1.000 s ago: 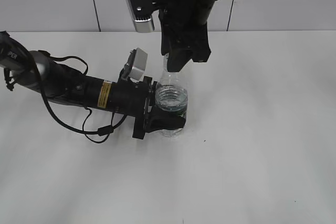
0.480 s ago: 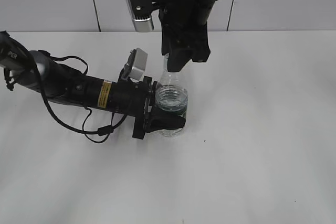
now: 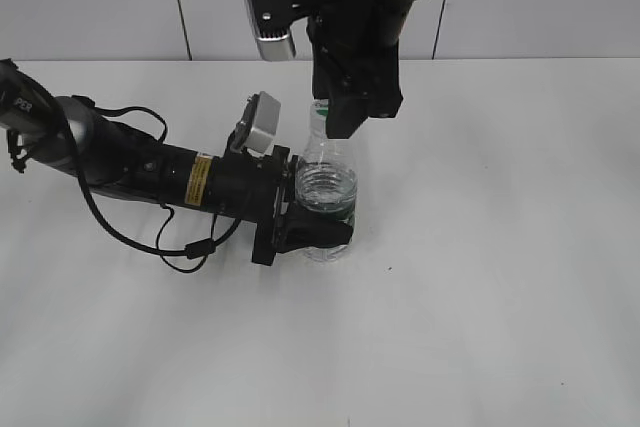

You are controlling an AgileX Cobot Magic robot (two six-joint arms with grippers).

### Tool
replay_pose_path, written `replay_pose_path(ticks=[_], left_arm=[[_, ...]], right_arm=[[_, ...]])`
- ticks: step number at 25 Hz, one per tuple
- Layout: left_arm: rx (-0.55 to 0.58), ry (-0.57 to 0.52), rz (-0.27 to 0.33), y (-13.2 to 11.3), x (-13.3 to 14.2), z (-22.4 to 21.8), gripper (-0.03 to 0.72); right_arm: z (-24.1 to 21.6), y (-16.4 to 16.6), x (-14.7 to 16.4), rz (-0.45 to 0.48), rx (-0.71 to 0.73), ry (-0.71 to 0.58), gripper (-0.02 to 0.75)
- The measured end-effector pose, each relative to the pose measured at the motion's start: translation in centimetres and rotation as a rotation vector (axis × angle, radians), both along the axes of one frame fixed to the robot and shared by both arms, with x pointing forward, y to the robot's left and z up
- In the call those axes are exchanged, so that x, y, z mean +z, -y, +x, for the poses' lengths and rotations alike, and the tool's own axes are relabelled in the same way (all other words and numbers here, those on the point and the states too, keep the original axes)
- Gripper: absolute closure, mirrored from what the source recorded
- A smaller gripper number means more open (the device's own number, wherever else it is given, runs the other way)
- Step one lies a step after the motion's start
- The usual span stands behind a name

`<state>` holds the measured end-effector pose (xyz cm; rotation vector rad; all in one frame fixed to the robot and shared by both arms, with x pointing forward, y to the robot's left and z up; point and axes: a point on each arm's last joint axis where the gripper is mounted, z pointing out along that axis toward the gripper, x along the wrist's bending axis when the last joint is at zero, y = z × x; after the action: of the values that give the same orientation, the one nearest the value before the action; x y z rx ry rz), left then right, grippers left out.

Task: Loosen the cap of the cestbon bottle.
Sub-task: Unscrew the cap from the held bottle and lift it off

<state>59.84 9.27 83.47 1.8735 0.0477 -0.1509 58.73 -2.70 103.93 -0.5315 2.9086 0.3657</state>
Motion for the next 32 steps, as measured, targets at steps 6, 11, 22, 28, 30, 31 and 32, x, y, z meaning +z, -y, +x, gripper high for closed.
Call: replay_pose_path(ticks=[6,11,22,28,30,31,32], left_arm=[[-0.003,0.000,0.001,0.00,-0.01,-0.03,0.276],[-0.003,0.000,0.001,0.00,-0.01,-0.03,0.276],[-0.003,0.000,0.001,0.00,-0.01,-0.03,0.276],[-0.002,0.001,0.004,-0.01,-0.04,-0.01,0.276],[0.000,0.002,0.007,-0.02,-0.06,0.01,0.276],[0.001,0.003,0.009,-0.02,-0.08,0.01,0.276],[0.000,0.003,0.009,-0.02,-0.08,0.01,0.276]], right_arm=[[0.00,-0.01,0.00,0.010,-0.068,-0.019,0.286],[-0.13,-0.22,0.05,0.047,-0.197,-0.073,0.285],[-0.15,-0.24,0.06,0.073,-0.415,-0.139,0.285],[-0.13,-0.25,0.12,0.086,-0.520,-0.168,0.285],[-0.08,-0.29,0.33,0.096,-0.556,-0.174,0.285],[-0.02,-0.34,0.58,0.106,-0.575,-0.174,0.285],[0.06,-0.39,0.92,0.119,-0.601,-0.175,0.285]])
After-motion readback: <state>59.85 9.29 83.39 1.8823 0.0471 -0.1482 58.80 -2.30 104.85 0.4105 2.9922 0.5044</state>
